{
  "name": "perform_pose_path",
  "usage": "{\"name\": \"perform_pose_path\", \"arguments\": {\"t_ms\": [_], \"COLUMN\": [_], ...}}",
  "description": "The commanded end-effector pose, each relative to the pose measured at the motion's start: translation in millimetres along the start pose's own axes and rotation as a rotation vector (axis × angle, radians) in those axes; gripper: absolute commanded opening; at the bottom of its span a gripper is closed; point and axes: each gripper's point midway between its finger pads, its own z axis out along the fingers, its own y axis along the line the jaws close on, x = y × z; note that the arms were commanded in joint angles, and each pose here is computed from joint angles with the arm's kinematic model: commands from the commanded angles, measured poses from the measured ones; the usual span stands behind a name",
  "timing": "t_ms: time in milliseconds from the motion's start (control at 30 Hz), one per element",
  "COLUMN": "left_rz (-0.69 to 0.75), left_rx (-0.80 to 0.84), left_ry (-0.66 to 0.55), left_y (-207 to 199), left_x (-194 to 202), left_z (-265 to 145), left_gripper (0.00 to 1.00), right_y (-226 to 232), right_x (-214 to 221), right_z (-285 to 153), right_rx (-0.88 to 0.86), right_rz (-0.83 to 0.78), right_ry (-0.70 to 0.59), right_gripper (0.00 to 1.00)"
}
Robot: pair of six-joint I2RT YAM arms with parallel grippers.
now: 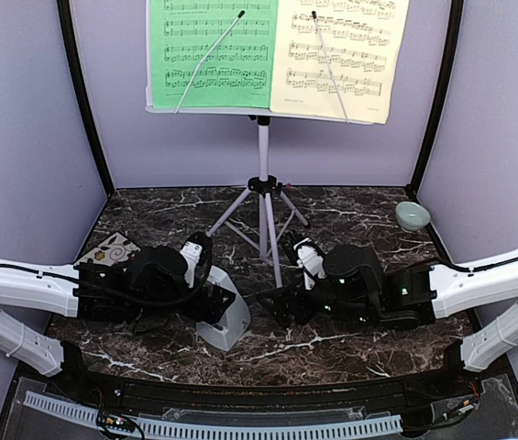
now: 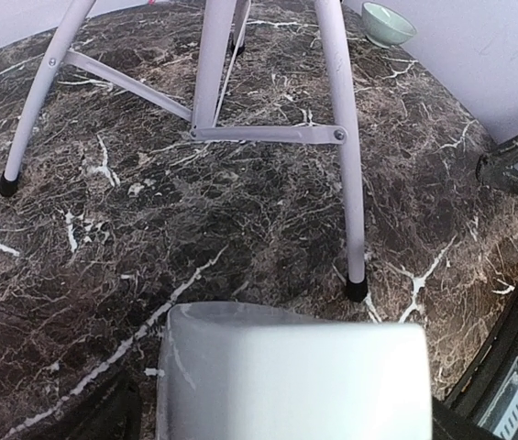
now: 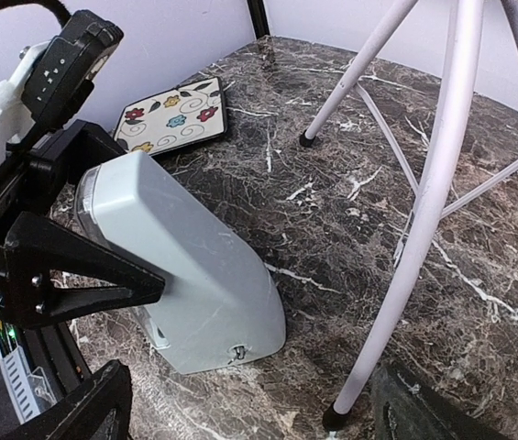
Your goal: Set up the instrument practice props
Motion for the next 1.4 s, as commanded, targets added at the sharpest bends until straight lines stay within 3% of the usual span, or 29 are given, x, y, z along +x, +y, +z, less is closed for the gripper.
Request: {"name": "perform_pose_path", "arguments": {"t_ms": [0,200,400,700,967,1367], "left_rz": [-0.054,-0.087,-0.161,-0.210,-0.223,-0.301], "left_rx": [-0.025,-0.082,-0.061,-0.021,0.066,0.052], "left_ry": [-0.059,-0.068,-0.178,-0.263,-0.332,-0.440], "left_y": [-3,8,3,2,-6,4], "left_x": [-19,-19,-53,-75,-92,-113], "left_z": [1,1,-16,-37,-60,-79], "left_gripper": [0.84,0.67,0.41,0.18,0.12,0.07], "right_y": [3,1,3,16,22,36], "right_x": [-2,1,9,18,16,-13], "right_z": [4,7,15,32,30,40], "right_rx": [-0.020,-0.010,-0.019,-0.067,-0.106,-0.120], "right_rz": [0.034,0.039,0.023,-0.015,-0.114,-0.046], "right_ry": [-0.029,-0.016,-0.011,0.021,0.008,-0.064], "right_gripper": [0.90,0.87,0.79,0.50,0.40,0.42]}}
